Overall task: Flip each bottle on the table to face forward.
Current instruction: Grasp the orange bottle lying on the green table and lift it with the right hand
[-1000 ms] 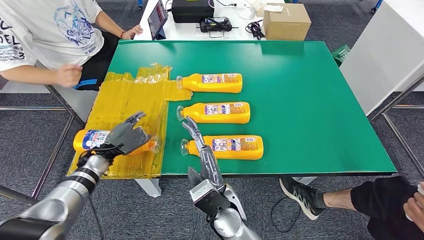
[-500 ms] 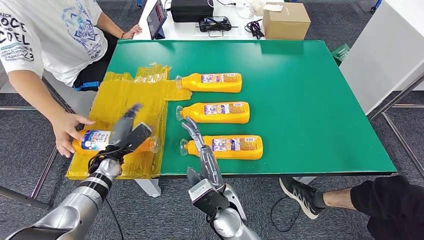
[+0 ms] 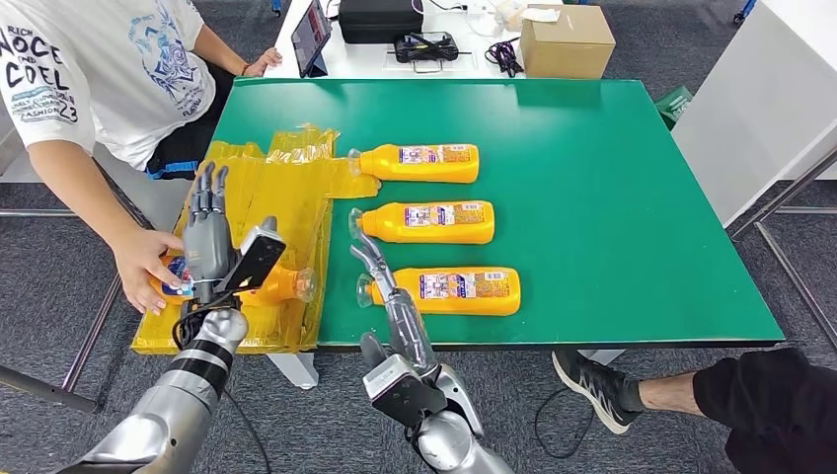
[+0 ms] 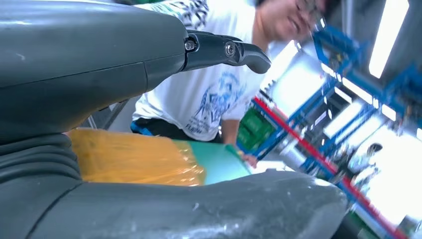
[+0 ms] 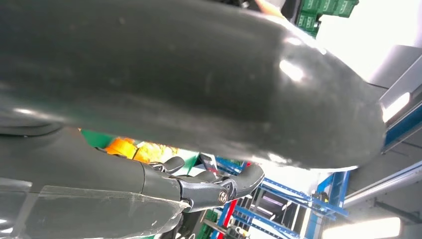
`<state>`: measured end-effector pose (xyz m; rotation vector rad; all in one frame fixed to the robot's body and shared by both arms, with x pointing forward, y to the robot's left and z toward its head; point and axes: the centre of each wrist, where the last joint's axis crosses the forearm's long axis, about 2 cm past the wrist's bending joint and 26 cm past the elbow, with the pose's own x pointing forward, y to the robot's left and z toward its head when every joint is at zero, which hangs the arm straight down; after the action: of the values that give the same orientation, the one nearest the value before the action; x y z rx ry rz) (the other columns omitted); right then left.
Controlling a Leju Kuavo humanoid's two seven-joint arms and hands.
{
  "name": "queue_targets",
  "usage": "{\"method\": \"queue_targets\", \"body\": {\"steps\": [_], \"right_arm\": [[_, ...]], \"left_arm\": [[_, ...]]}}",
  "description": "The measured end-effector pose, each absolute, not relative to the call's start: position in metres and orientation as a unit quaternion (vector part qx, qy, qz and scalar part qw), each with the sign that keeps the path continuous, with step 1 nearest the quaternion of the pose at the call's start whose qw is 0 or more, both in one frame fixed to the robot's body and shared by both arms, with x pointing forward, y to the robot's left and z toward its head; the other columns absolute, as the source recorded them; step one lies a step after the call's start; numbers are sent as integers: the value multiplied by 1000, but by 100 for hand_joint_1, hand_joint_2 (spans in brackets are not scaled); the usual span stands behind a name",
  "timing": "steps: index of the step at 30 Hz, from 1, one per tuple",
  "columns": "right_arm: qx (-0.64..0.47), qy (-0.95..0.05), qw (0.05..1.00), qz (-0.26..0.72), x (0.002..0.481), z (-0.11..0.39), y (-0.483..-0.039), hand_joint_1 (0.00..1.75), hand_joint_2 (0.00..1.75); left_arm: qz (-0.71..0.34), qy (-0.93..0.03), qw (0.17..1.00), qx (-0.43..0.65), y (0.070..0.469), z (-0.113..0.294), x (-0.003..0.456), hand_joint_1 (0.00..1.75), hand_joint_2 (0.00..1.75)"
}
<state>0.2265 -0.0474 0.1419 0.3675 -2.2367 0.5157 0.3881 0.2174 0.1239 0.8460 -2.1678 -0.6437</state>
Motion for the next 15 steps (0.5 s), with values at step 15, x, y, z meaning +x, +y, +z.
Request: {"method": "queue_targets", "body": {"steps": [15], "right_arm": [[128, -885, 400, 201, 227, 139, -48, 0, 0]], "left_arm": [[-78, -882, 381, 266, 200, 151, 379, 0, 0]]}}
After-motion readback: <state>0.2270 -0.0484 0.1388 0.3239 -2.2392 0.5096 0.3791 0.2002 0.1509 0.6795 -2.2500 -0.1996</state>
